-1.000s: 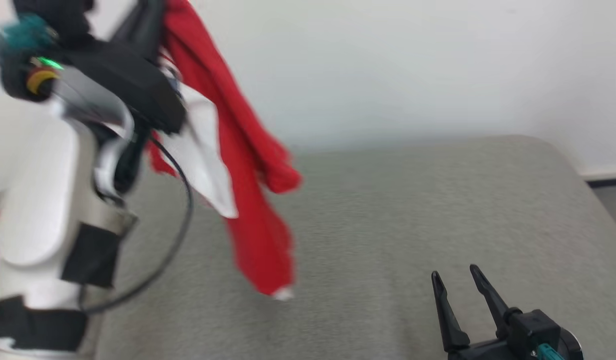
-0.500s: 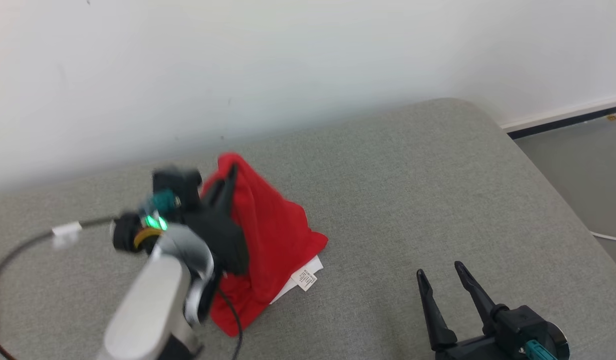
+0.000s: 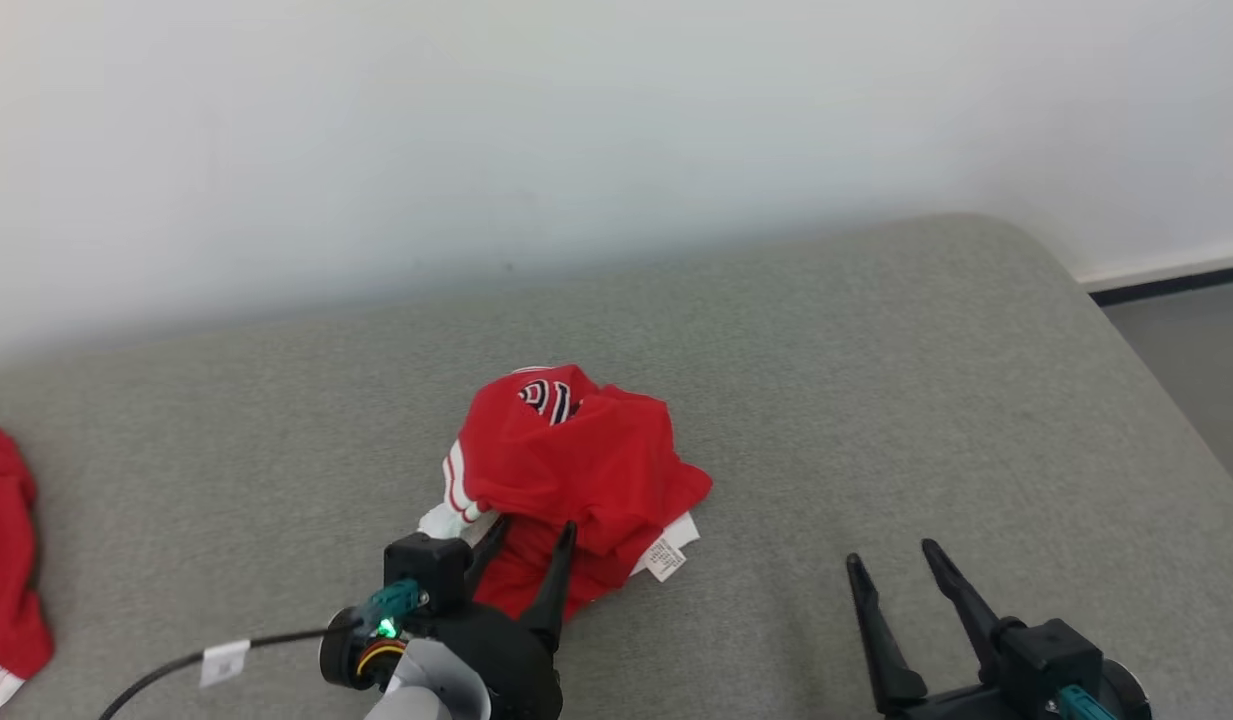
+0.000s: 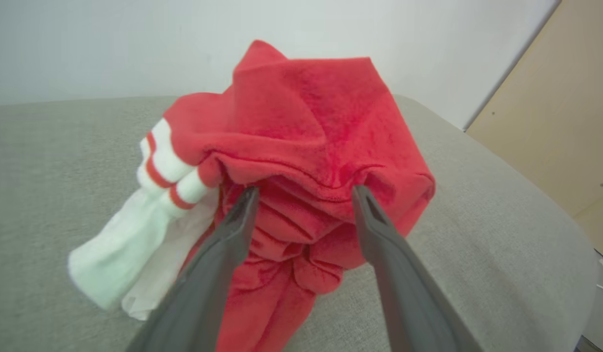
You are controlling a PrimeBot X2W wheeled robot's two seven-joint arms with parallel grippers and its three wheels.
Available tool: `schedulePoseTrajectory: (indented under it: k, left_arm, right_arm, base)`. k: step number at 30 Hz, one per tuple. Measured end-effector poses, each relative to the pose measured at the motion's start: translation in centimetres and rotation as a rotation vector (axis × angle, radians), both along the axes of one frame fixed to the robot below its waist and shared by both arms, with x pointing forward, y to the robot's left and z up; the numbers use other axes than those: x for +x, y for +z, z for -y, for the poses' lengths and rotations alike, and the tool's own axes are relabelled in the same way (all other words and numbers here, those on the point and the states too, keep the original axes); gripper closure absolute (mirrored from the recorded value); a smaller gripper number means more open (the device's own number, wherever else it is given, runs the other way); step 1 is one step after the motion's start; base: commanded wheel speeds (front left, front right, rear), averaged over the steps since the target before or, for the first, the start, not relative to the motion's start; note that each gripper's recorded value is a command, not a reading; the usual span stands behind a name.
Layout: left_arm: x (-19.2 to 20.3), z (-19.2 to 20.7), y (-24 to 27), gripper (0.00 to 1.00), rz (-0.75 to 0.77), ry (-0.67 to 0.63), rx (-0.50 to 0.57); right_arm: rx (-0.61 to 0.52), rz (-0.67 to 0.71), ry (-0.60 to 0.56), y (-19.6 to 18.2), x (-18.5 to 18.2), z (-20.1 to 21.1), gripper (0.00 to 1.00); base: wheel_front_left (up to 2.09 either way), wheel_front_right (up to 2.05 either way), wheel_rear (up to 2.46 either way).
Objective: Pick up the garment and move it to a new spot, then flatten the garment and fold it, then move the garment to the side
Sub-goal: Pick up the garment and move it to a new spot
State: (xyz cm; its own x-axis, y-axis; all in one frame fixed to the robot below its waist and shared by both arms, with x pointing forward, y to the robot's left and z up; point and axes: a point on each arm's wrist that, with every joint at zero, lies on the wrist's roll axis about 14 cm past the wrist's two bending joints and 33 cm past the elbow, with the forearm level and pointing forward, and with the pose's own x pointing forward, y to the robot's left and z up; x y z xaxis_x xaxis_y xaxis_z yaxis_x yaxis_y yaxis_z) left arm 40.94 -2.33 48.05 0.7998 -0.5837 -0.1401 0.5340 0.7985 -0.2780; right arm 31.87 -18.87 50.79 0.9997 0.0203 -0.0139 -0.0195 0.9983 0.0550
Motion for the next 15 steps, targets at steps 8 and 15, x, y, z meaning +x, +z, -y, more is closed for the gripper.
schedulePoseTrajectory:
  k: [8,15]
  left_arm:
    - [-1.4,-6.6,2.1,0.00,0.163,0.177,-0.024]
    - [-3.5,-12.4,4.8,0.00,0.268,0.348,-0.058]
  right_arm:
    - [-0.028,-0.010,-0.013,-0.6,-0.4,0.8,0.00]
    - [-0.046,0.040,-0.008,0.3,-0.5,0.8,0.00]
  base:
    - [0.00,0.00,0.00]
    - [0.00,0.00,0.00]
